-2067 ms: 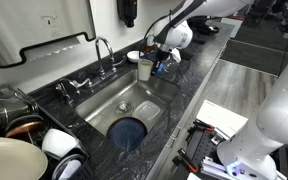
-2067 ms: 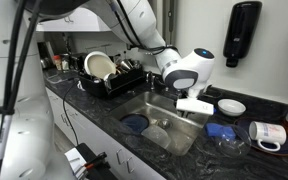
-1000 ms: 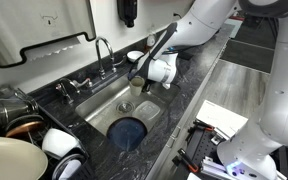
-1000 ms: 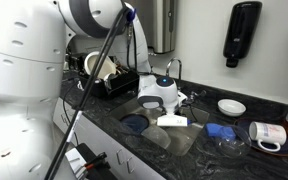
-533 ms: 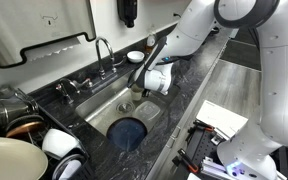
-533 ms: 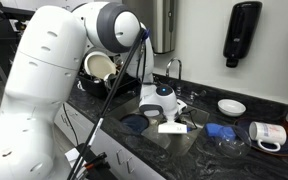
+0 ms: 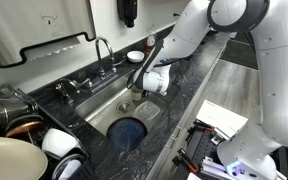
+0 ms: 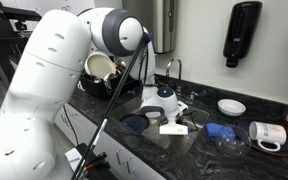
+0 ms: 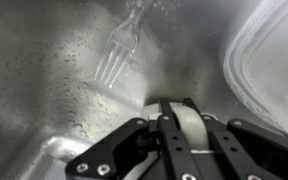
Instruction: Put the white cup into the sink
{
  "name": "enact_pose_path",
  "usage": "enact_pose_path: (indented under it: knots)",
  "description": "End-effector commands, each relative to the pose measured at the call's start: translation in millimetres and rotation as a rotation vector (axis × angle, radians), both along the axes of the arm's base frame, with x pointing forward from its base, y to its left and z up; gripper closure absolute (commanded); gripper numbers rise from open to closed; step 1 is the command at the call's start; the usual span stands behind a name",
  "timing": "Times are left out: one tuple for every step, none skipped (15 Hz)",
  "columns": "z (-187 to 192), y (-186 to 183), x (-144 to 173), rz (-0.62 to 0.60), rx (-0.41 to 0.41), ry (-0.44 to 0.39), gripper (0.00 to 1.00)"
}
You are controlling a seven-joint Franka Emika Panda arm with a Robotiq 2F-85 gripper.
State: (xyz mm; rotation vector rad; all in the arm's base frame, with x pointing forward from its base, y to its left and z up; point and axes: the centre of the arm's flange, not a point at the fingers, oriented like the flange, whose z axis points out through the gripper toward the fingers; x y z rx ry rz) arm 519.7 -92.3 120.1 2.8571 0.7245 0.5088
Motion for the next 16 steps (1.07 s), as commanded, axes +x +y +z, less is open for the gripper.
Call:
enact_pose_path:
  knots:
    - [-3.3, -4.2, 25.2, -0.055, -0.098, 0.095, 0.96]
    - [-1.8, -5.1, 26.0, -0.063, -0.114, 0.109, 0.96]
    - [-0.1, -5.9, 26.1, -0.075, -0.127, 0.118, 0.64]
    - [0.7, -5.9, 26.3, -0.082, -0.133, 0.127, 0.57]
    - [-1.0, -8.9, 24.8, -0.093, -0.141, 0.147, 0.51]
    - [-2.1, -11.2, 25.4, -0.101, -0.148, 0.162, 0.45]
    - [-1.9, -12.9, 27.0, -0.108, -0.155, 0.177, 0.36]
    - [-0.9, -13.5, 29.8, -0.115, -0.159, 0.190, 0.30]
    - [-0.1, -14.1, 32.5, -0.120, -0.162, 0.201, 0.22]
    - [0.8, -13.7, 35.8, -0.127, -0.164, 0.211, 0.16]
    - [0.9, -14.7, 38.5, -0.132, -0.162, 0.223, 0.08]
    - [1.0, -14.1, 42.4, -0.129, -0.172, 0.232, 0.03]
    - [3.8, -17.1, 45.3, -0.110, -0.209, 0.247, 0.00]
    - [4.7, -16.6, 47.7, -0.105, -0.220, 0.255, 0.00]
    - [10.1, -14.6, 49.5, -0.099, -0.220, 0.266, 0.00]
    - [12.7, -13.4, 51.7, -0.093, -0.220, 0.275, 0.00]
